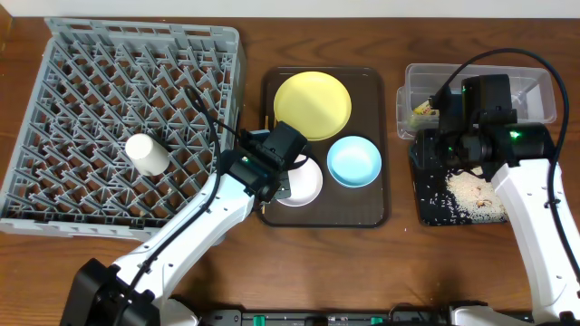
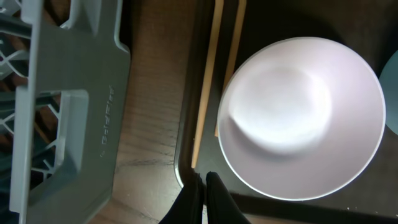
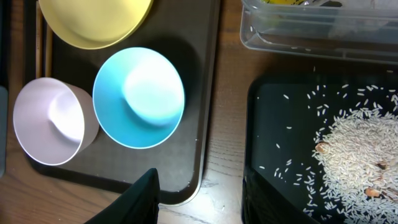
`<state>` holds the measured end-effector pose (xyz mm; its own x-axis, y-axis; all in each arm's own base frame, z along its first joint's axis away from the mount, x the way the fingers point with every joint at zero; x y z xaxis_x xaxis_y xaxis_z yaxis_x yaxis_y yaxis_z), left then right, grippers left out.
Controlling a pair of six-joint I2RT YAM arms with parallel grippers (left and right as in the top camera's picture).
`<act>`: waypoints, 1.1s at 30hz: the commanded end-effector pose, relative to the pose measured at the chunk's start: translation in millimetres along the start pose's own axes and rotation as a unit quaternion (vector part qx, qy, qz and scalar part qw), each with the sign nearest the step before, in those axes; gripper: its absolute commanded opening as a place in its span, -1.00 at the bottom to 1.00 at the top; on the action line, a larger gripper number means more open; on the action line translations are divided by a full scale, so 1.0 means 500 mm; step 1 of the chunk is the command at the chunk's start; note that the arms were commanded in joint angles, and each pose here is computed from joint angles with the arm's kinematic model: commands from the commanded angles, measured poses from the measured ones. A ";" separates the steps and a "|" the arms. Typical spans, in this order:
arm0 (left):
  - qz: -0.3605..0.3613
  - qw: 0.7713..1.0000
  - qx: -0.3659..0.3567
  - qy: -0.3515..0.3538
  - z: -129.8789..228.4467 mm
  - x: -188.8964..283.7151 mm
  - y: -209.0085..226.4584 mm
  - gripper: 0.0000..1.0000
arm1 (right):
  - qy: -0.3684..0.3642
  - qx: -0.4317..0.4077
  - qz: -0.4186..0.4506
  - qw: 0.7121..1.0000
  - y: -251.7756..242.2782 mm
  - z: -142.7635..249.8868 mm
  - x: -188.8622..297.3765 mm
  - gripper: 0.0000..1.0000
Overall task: Sort waste into correct bins and load items into the dishwasher
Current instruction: 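Reach the left gripper to the white bowl and grasp its rim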
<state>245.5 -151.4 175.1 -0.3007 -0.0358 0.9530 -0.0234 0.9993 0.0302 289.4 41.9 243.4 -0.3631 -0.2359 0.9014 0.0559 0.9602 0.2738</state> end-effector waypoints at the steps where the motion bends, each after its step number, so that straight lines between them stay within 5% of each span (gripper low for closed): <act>1: -0.009 1.000 0.011 -0.010 -0.007 0.005 0.003 -0.88 | -0.003 -0.010 0.004 1.000 -0.006 -0.001 0.003 -0.17; 2: -0.009 1.000 0.011 -0.011 -0.007 0.005 0.003 -0.75 | -0.003 -0.010 0.004 1.000 -0.006 -0.001 0.003 -0.17; 3: -0.007 1.000 0.007 -0.013 -0.009 0.005 0.002 0.45 | -0.003 -0.010 0.004 1.000 -0.006 -0.001 0.003 -0.17; 4: -0.003 1.000 0.002 -0.020 -0.013 0.005 -0.001 0.73 | -0.003 -0.010 0.004 1.000 -0.006 -0.001 0.003 -0.17; 6: 0.007 0.999 0.006 -0.032 -0.022 0.006 -0.007 0.75 | -0.003 -0.010 0.004 1.000 -0.006 -0.001 0.003 -0.17; 11: 0.018 0.999 0.001 -0.032 -0.022 0.007 -0.014 0.41 | 0.000 -0.010 0.005 1.000 -0.007 0.001 0.003 -0.17; 13: 0.031 0.999 -0.010 -0.029 -0.015 0.010 -0.029 0.12 | 0.000 -0.010 0.005 1.000 -0.007 0.001 0.003 -0.17; 16: 0.048 0.992 -0.100 -0.051 -0.013 0.017 -0.059 0.11 | 0.000 -0.010 0.005 1.000 -0.007 0.001 0.003 -0.17; 19: 0.068 0.952 -0.284 -0.091 0.003 0.032 -0.114 0.17 | 0.000 -0.010 0.005 1.000 -0.007 0.001 0.003 -0.17; 21: 0.076 0.932 -0.340 -0.105 0.014 0.040 -0.138 0.20 | 0.000 -0.010 0.005 1.000 -0.007 0.001 0.003 -0.17; 33: 0.103 0.923 -0.367 -0.051 0.047 -0.033 -0.191 0.19 | -0.003 -0.009 0.004 1.000 -0.006 -0.002 0.003 -0.17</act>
<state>229.6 -238.6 165.6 -0.3752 0.1873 0.9078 0.6531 0.7484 0.1155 288.8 41.8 243.2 -0.3594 -0.2352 0.9031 0.0593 0.9600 0.2737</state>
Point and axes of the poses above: each gripper's point midway between its finger pads, its own x axis back along the fingers, its own y axis along the line the jaws close on, z = x × y, the point moved 8 cm from there along x, back along the fingers, and after that the axes turned 8 degrees about -x, right-handed, at the moved point
